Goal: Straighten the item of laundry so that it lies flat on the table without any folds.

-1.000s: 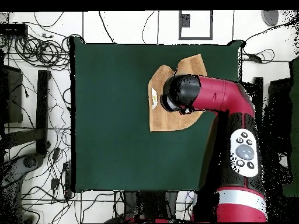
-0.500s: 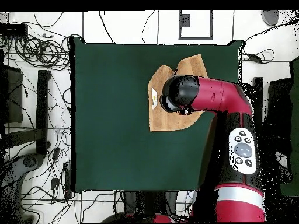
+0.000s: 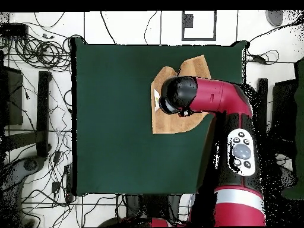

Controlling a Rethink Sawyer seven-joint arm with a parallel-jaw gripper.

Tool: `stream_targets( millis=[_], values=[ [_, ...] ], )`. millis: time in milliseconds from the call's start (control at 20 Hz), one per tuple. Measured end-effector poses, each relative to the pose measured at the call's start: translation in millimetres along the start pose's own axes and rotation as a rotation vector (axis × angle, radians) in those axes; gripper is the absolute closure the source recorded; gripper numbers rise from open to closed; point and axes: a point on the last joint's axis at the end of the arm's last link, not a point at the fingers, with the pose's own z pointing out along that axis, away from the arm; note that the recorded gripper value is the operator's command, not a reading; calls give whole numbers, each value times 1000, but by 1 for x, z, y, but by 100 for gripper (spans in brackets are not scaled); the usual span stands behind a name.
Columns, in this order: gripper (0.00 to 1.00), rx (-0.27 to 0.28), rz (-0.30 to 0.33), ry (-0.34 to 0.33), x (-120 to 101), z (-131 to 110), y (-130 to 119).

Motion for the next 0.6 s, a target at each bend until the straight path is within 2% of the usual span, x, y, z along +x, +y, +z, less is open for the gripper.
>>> stream_targets(
  millis=[600],
  values=[
    [0, -1, -4, 0, 3, -1, 2]
  ],
)
